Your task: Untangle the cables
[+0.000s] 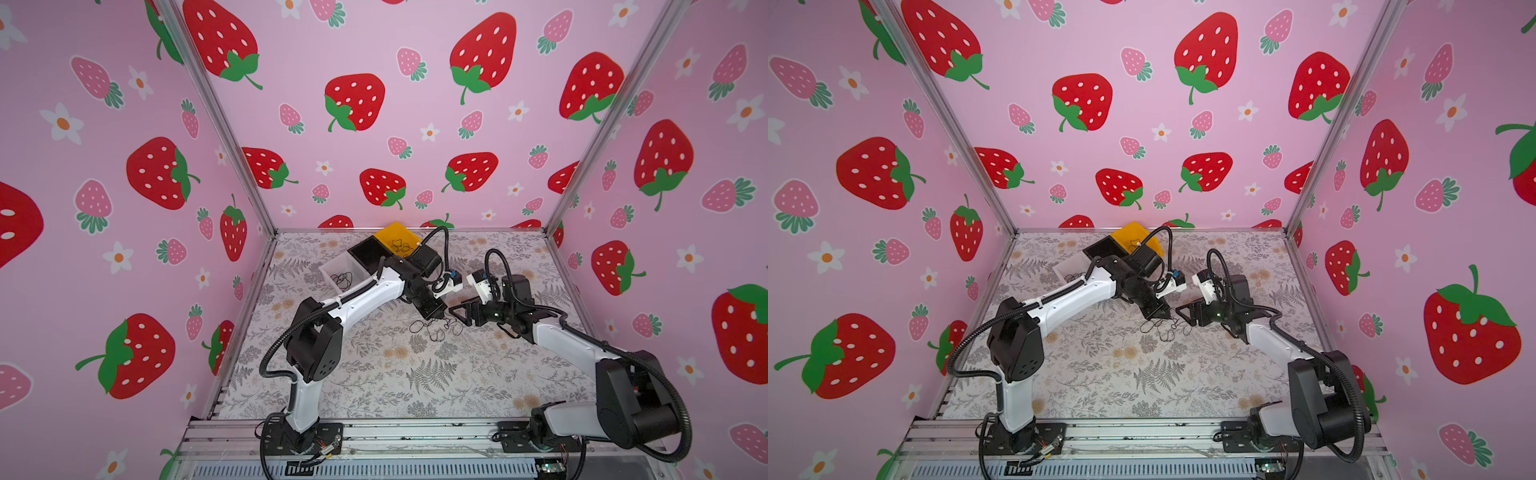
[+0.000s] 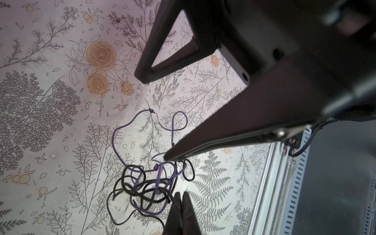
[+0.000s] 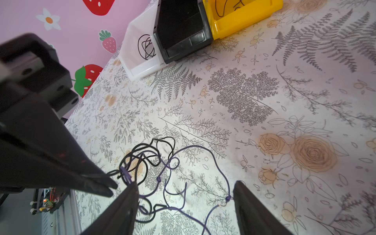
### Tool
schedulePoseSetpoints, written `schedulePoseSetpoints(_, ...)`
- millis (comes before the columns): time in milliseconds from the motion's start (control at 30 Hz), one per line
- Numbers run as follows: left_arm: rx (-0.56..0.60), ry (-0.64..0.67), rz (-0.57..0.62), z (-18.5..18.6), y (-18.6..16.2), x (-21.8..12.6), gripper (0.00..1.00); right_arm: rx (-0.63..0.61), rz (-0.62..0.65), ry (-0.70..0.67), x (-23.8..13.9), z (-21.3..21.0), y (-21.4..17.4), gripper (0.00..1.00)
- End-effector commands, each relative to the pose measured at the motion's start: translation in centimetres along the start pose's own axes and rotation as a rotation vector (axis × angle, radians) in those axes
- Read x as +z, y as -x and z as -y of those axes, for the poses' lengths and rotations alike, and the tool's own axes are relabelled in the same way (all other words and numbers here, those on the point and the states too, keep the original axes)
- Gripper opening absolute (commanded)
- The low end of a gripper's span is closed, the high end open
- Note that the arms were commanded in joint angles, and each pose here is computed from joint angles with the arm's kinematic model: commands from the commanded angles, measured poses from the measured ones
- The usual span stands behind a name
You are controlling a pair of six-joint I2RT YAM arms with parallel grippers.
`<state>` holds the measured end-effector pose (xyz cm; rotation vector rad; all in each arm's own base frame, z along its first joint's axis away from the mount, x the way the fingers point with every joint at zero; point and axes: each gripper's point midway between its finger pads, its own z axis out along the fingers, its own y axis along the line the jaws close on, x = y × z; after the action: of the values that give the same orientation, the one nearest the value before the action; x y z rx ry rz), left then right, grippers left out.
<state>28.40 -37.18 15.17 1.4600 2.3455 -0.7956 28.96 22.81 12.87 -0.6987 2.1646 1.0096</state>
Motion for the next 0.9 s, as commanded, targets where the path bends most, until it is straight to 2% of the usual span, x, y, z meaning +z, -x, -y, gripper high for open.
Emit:
schedulePoseSetpoints(0,0.058,-0.006,0.068,1.1,1.9,-3.2,0.0,-0.035,-0.016,0.065,0.3,-1.4,-1.1,0.73)
schedulePoseSetpoints(200,-0.003,-0.038,0.148,0.6,2.8,-5.5,0.0,-0.097,0.066,0.062,-0.8,-2.7,-0.5,0.77)
schedulePoseSetpoints(367,0.008,-0.081,0.186,1.7,3.4,-6.3,0.0,-0.118,0.038,0.046,0.1,-2.6,-1.2,0.8)
schedulePoseSetpoints(433,0.011,-0.087,0.193,1.9,3.5,-6.5,0.0,-0.134,0.034,0.041,0.5,-2.7,-1.1,0.89)
schedulePoseSetpoints(600,0.016,-0.087,0.197,2.1,3.6,-6.8,0.0,-0.161,0.052,0.031,0.9,-3.0,0.1,0.86)
schedulePoseSetpoints(667,0.019,-0.092,0.205,2.3,3.8,-7.1,0.0,-0.155,0.037,0.008,1.2,-2.4,0.2,0.81)
schedulePoseSetpoints(767,0.026,-0.094,0.216,2.6,4.0,-7.5,0.0,-0.149,0.034,-0.021,1.4,-1.8,0.1,0.65)
schedulePoseSetpoints(867,0.033,-0.084,0.221,2.8,3.9,-8.0,0.0,-0.147,0.047,-0.05,1.3,-1.4,0.3,0.37)
